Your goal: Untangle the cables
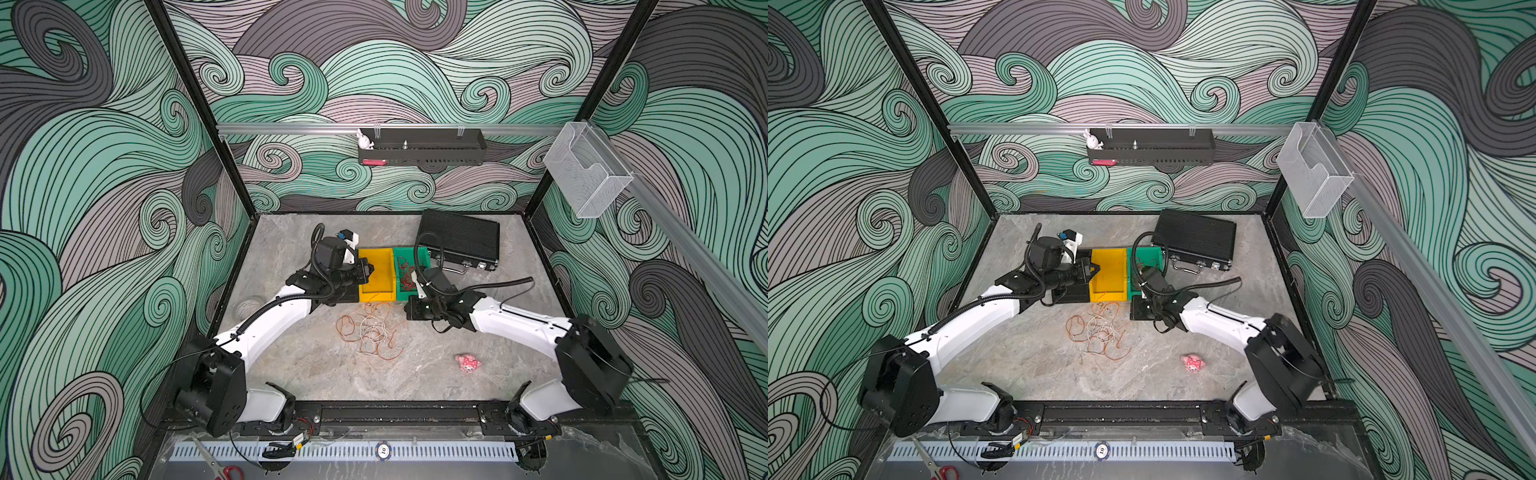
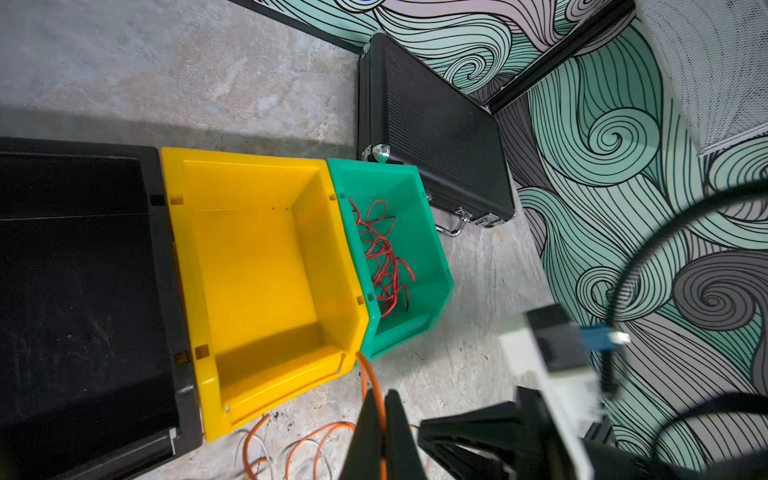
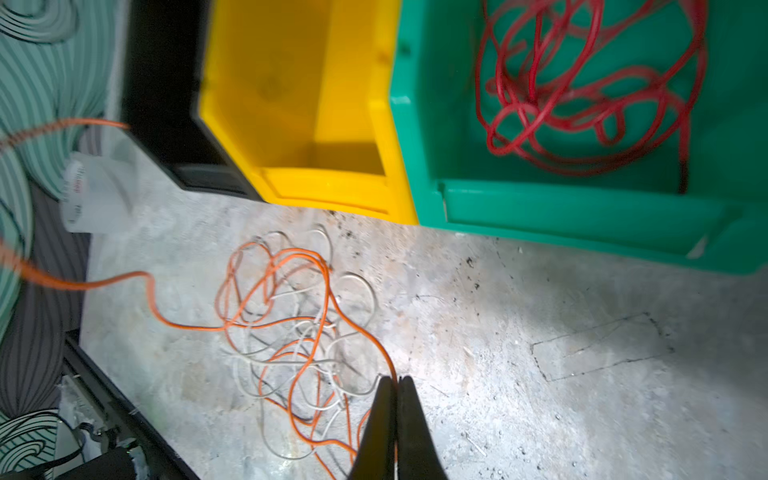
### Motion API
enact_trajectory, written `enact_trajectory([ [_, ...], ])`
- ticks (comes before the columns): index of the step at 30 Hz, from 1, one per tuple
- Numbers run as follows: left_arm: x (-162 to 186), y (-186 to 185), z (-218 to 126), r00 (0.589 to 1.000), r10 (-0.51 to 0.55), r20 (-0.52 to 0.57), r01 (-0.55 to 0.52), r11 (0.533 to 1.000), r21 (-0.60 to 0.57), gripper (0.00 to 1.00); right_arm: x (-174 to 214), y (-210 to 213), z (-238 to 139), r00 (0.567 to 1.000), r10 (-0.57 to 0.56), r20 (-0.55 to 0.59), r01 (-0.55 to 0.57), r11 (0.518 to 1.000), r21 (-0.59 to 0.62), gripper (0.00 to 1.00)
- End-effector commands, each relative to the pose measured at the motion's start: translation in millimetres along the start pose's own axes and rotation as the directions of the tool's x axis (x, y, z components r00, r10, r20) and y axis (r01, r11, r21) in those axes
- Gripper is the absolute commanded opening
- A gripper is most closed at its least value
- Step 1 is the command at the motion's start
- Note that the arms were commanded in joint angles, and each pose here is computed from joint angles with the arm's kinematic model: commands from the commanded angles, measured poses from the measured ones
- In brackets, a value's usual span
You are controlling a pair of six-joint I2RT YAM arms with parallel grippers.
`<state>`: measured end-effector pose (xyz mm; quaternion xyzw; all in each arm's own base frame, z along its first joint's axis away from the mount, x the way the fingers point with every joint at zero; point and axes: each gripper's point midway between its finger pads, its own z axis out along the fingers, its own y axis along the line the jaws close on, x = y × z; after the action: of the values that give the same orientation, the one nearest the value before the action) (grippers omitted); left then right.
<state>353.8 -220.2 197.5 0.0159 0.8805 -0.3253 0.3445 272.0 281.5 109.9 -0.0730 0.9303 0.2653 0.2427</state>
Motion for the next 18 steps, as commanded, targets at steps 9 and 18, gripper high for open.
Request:
enact_trajectory([
  [9,-21,-2,30,0.999,0.011,-0.038,-0.010,0.999,0.032,0.00,-65,33,-79,0.954,-0.125,0.273,0.132,0.991,-0.008,0.00],
  [18,-26,4,61,0.997,-0.023,-0.072,0.027,0.998,0.051,0.00,-115,60,-91,0.907,-0.195,0.374,0.205,0.979,0.012,0.00],
])
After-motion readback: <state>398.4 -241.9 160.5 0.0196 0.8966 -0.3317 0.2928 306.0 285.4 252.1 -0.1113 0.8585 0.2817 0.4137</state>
